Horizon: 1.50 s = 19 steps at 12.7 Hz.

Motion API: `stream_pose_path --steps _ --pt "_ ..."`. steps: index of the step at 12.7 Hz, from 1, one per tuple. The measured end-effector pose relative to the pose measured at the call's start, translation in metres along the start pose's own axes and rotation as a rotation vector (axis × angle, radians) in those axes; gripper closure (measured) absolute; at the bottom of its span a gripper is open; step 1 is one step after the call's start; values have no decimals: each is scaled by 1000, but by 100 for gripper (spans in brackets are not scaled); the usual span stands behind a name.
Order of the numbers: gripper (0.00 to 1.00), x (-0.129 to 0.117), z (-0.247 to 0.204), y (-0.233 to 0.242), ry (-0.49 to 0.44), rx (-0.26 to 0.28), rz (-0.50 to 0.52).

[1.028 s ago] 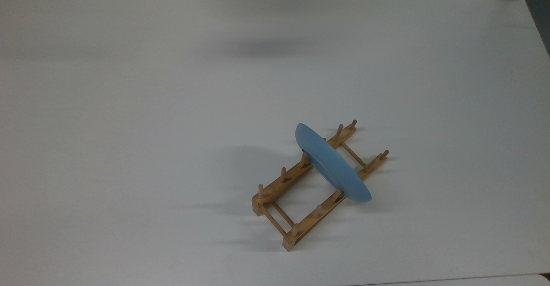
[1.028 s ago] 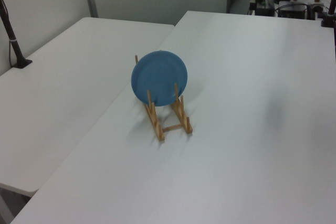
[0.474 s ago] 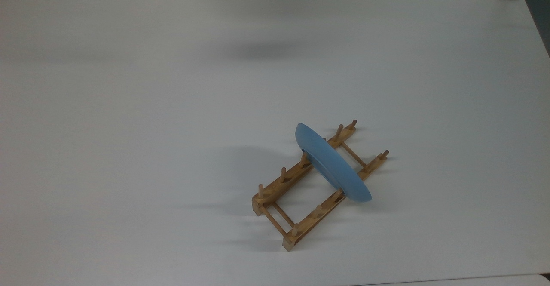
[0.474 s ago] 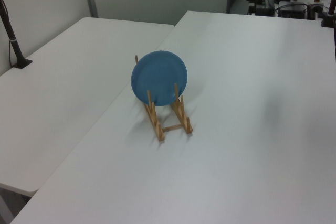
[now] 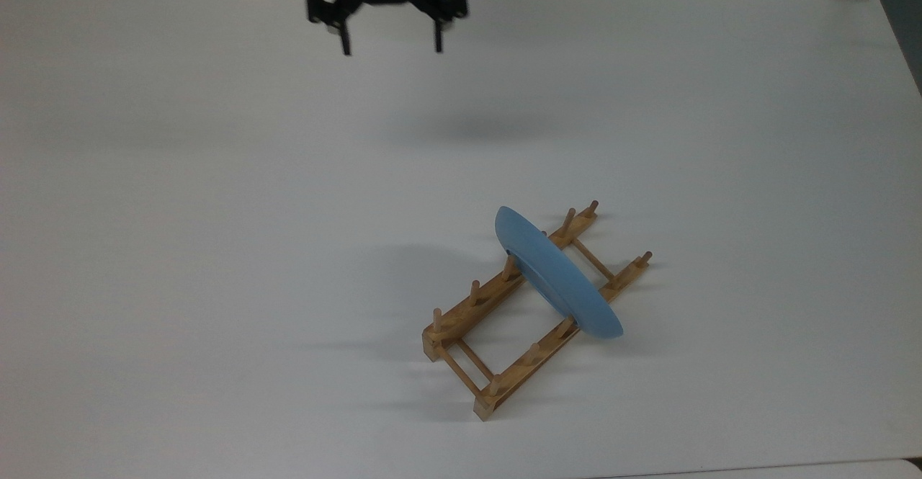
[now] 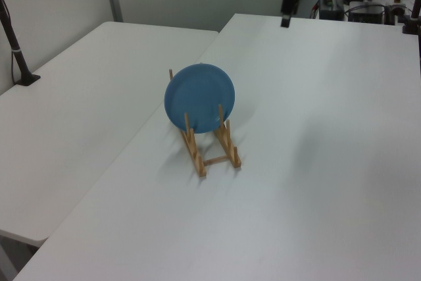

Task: Pick plate from plate rack
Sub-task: 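Move the open gripper over the rim of the blue plate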

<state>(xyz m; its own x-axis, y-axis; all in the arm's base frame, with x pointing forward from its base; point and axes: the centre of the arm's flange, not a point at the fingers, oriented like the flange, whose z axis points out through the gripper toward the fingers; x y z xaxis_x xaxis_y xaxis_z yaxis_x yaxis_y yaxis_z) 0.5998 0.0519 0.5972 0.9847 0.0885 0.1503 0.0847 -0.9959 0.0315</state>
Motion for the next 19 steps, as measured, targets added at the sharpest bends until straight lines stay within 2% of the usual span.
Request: stream_pose_path --steps 3,6,9,11,12,16,18,19 --pt "0 16 13 -47 59 -89 9" --pt "0 28 25 -103 160 -193 11" --pt "0 32 43 -158 279 -323 41" --pt "0 35 70 -197 391 -435 56" --pt "0 37 84 -205 430 -469 62" --pt "4 48 119 -211 472 -499 32" --pt "17 51 124 -211 476 -511 24" --pt "17 51 124 -210 477 -513 22"
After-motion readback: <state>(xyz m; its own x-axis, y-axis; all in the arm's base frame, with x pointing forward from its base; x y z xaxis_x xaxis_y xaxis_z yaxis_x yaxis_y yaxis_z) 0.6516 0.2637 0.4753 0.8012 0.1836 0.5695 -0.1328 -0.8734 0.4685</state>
